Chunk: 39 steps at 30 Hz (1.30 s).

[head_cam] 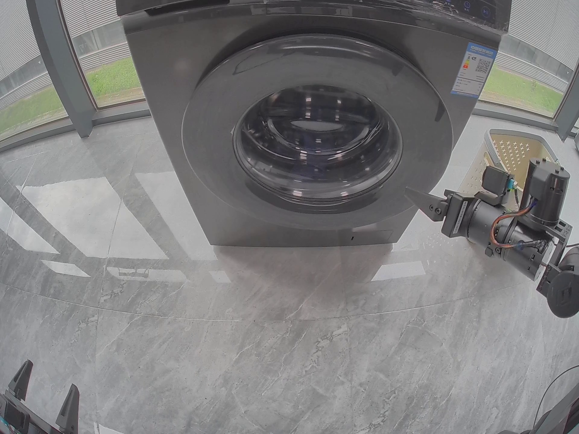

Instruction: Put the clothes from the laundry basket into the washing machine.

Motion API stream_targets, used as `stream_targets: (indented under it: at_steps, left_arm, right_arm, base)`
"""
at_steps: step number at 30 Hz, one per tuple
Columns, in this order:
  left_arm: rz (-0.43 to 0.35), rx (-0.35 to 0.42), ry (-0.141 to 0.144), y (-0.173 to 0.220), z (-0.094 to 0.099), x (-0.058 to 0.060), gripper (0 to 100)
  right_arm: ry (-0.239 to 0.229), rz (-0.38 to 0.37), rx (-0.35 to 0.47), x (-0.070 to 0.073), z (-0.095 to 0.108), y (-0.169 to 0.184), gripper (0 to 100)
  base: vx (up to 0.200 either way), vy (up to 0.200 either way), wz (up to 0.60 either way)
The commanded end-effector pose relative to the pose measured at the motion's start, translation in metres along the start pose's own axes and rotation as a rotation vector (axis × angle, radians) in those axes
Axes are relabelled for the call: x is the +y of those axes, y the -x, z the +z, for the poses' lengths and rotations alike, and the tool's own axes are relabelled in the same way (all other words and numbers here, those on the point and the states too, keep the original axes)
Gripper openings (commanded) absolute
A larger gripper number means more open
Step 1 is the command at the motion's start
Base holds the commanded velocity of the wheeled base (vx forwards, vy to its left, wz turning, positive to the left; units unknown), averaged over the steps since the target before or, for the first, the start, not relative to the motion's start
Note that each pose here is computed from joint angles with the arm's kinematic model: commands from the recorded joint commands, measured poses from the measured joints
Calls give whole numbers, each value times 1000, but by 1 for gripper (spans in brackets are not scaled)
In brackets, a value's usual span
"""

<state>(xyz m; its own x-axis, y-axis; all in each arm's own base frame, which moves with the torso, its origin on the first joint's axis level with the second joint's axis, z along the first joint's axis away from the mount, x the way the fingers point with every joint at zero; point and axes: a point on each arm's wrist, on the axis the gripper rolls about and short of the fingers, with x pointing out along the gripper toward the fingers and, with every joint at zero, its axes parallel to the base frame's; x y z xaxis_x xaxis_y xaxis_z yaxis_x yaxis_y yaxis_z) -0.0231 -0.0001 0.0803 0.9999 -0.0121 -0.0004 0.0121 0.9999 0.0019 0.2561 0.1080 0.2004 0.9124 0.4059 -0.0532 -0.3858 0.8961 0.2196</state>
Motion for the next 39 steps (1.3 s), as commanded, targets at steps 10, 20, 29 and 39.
stream_targets:
  at_steps: [10, 20, 29, 39]
  left_arm:
    - [-5, 13, 7, -1, -5, 0, 100]
    - [-5, 13, 7, -1, -5, 0, 100]
    - [-5, 13, 7, -1, -5, 0, 100]
    - [-2, 12, 8, -1, -4, 0, 100]
  right_arm:
    - [5, 87, -30, 30, 7, 6, 100]
    - [3, 90, -66, 32, 16, 3, 100]
    - [0, 60, -107, 25, 27, -12, 100]
    - [-2, 34, -129, 25, 32, -13, 100]
  base:
    - [40, 0, 0]
    - [200, 0, 0]
    - [200, 0, 0]
    - [0, 0, 0]
